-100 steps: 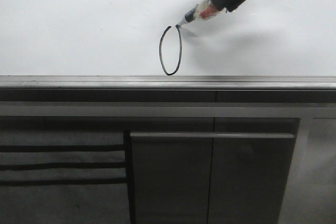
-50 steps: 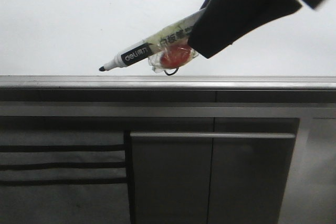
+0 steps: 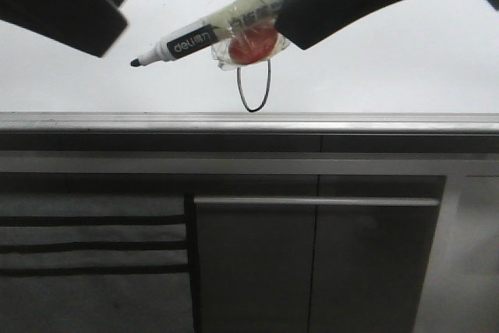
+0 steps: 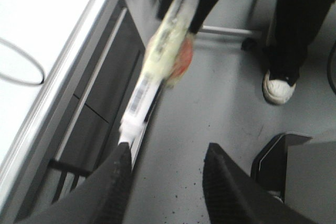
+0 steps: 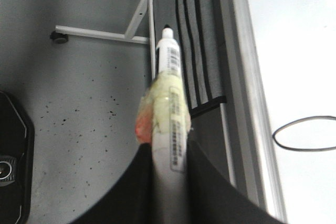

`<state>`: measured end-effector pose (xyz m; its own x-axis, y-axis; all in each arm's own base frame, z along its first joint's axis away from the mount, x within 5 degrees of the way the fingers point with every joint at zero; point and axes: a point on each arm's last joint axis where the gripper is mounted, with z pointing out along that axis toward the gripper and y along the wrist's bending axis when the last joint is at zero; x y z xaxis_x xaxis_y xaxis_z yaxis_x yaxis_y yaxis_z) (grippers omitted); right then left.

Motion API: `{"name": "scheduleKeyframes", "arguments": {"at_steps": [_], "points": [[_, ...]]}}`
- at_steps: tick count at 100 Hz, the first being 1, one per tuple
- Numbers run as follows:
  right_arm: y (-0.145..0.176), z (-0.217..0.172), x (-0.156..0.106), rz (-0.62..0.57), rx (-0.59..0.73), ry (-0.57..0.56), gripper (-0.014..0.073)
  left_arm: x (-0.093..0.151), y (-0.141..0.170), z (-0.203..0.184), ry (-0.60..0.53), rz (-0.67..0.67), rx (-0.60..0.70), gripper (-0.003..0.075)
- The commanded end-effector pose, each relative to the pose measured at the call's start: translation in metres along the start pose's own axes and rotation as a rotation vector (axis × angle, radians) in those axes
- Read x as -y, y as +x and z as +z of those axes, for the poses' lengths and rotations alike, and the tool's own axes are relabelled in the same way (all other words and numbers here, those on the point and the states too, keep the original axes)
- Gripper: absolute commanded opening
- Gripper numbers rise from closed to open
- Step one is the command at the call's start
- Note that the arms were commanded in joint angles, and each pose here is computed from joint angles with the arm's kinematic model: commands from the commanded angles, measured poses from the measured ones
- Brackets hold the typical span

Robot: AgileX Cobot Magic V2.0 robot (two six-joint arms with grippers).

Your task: Write number 0 on whiteboard

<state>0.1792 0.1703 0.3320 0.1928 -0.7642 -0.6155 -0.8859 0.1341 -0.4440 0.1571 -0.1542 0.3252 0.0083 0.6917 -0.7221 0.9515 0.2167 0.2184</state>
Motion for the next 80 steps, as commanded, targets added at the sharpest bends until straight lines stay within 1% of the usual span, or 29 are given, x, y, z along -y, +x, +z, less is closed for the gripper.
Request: {"name": "scheduleKeyframes", "arguments": {"at_steps": [1,15,26,51,61,74,79,80], "points": [[-0.011,-0.013,0.009,-0.016,0.070,0.097,-0.0013,-0.009,-0.021,0.005,-0.044,0.035,0.058,0.0295],[-0.011,-0.013,0.009,-0.016,0.069,0.096,-0.0013,-0.024,-0.031,0.024,-0.045,0.044,0.036,0.0295],[-0.011,-0.013,0.009,-0.016,0.068,0.094,-0.0013,-0.032,-0.032,0.036,-0.039,0.057,0.004,0.0295],[-0.011,-0.013,0.008,-0.016,0.065,0.086,-0.0013,-0.034,-0.031,0.040,-0.038,0.065,-0.012,0.0287],[-0.010,-0.013,0.008,-0.016,0.062,0.081,-0.0013,-0.034,-0.031,0.040,-0.038,0.065,-0.012,0.0230],[-0.010,-0.013,0.007,-0.014,0.057,0.069,-0.0008,-0.034,-0.031,0.040,-0.038,0.065,-0.012,0.0125],[-0.010,-0.013,0.006,-0.013,0.057,0.065,0.0016,-0.034,-0.031,0.040,-0.036,0.063,-0.012,0.0090],[-0.010,-0.013,0.006,-0.011,0.057,0.065,0.0034,-0.034,-0.031,0.040,-0.036,0.063,-0.012,0.0081]]}}
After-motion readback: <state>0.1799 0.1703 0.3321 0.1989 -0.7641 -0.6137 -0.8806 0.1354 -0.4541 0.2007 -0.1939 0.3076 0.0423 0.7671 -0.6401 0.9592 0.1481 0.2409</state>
